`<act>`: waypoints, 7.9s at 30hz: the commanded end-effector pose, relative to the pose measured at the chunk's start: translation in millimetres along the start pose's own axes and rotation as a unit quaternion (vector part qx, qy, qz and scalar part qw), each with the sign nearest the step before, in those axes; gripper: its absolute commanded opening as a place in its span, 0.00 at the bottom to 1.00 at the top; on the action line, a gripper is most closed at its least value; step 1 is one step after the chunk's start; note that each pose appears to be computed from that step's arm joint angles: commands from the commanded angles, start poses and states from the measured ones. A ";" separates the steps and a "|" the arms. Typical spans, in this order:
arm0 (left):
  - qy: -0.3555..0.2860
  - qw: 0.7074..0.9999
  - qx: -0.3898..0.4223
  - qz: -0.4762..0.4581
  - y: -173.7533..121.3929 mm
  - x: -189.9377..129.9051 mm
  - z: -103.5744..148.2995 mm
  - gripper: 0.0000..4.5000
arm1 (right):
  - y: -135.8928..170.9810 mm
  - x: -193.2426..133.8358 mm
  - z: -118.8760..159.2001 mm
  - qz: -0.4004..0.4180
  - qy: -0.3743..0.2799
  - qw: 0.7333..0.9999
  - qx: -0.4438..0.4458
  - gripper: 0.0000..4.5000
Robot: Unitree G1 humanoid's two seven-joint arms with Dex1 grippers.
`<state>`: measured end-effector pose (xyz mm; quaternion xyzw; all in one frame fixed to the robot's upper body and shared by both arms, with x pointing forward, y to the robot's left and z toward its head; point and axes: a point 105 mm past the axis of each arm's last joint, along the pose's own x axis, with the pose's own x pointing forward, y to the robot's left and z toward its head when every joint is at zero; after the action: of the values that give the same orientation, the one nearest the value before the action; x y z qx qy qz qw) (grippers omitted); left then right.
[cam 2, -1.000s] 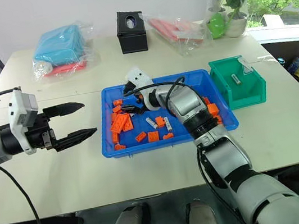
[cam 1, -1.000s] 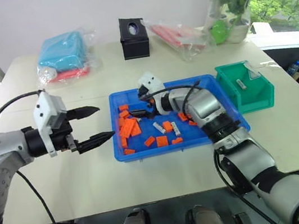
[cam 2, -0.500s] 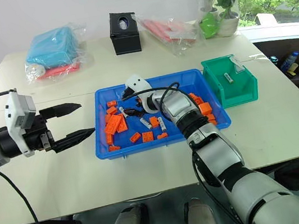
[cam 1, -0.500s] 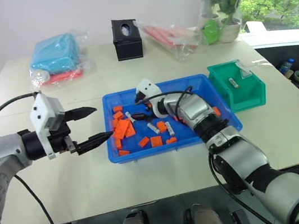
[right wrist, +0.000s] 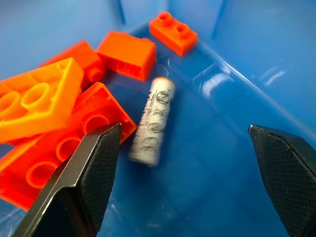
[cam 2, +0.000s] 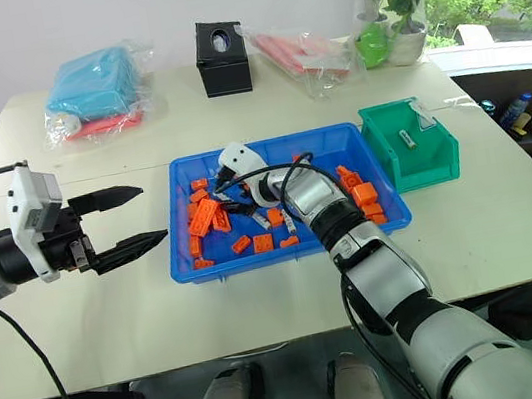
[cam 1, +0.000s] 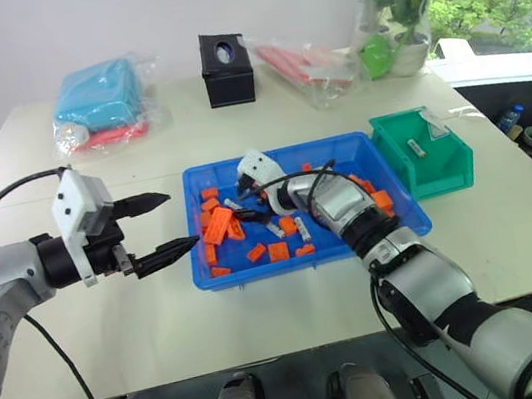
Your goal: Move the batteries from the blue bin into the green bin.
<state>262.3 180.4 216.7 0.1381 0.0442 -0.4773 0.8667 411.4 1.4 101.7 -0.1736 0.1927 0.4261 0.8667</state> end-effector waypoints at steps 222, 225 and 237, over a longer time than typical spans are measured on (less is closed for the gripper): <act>-0.084 0.996 0.020 -0.036 -16.4 43.2 15.3 1.00 | -28.4 -155.4 -54.1 0.147 0.234 0.959 -0.063 0.99; -0.085 0.996 0.014 -0.033 -18.8 43.1 14.2 1.00 | -33.9 -157.3 -46.8 0.172 0.238 0.951 -0.094 0.99; -0.082 0.996 -0.012 -0.035 -33.3 41.4 13.1 1.00 | -35.5 -171.1 -69.1 0.282 0.283 0.895 -0.196 0.99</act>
<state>261.7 127.7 202.9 0.0782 0.0029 -0.5133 0.8546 335.9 -162.5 131.4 -0.3805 0.3818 0.6047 0.5864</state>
